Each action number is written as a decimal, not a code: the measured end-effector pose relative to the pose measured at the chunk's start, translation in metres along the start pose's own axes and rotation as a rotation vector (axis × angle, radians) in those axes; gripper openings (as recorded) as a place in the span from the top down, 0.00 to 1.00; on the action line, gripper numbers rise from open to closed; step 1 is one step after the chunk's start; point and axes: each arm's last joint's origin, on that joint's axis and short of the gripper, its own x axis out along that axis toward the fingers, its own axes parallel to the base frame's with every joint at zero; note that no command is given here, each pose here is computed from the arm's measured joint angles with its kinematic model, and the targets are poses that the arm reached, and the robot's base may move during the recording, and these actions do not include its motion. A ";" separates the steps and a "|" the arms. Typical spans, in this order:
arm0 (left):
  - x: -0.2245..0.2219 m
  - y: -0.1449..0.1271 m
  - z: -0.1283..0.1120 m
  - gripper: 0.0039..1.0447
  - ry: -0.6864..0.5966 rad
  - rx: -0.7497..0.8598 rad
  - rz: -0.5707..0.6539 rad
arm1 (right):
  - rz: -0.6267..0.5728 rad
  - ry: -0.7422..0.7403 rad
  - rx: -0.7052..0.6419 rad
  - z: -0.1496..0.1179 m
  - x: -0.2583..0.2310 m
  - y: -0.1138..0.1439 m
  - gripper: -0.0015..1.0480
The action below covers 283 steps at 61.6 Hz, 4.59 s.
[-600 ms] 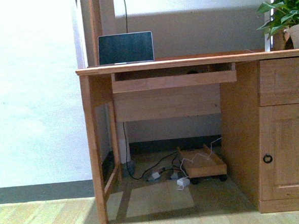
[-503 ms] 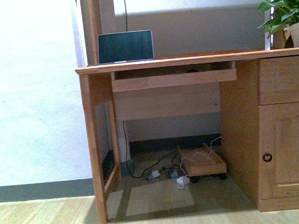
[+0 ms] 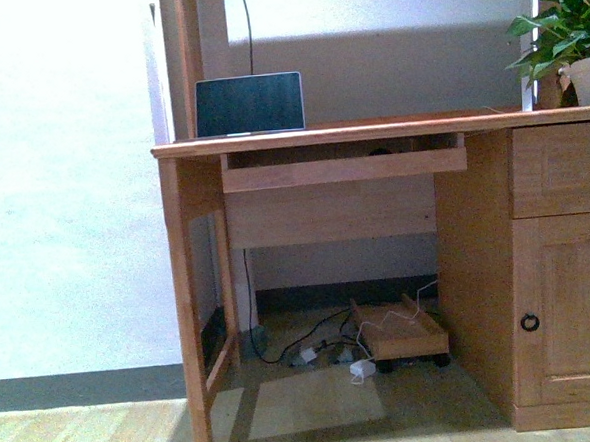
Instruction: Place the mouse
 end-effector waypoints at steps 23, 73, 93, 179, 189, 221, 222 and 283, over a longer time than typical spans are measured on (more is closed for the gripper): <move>0.000 0.000 0.000 0.07 0.000 0.000 0.000 | 0.000 0.000 0.000 0.000 0.000 0.000 0.07; 0.000 0.000 0.000 0.07 0.000 0.000 0.000 | 0.000 0.000 0.000 0.000 0.000 0.000 0.07; 0.000 0.000 0.000 0.07 0.000 0.000 0.000 | 0.000 0.000 0.000 0.000 0.000 0.000 0.07; 0.000 0.000 0.000 0.07 0.000 0.000 0.000 | 0.000 0.000 0.000 0.000 0.000 0.000 0.07; 0.000 0.000 0.000 0.07 0.000 0.000 0.000 | 0.000 0.000 0.000 0.000 0.000 0.000 0.07; 0.002 -0.003 -0.002 0.07 0.183 -0.111 -0.082 | 0.000 0.000 0.000 0.000 0.000 0.000 0.07; 0.003 -0.004 -0.003 0.07 0.211 -0.123 -0.098 | 0.001 0.000 0.000 0.000 0.000 0.000 0.07; 0.217 -0.048 -0.030 0.07 -0.216 1.194 -0.511 | 0.000 0.000 0.000 0.000 0.000 0.000 0.07</move>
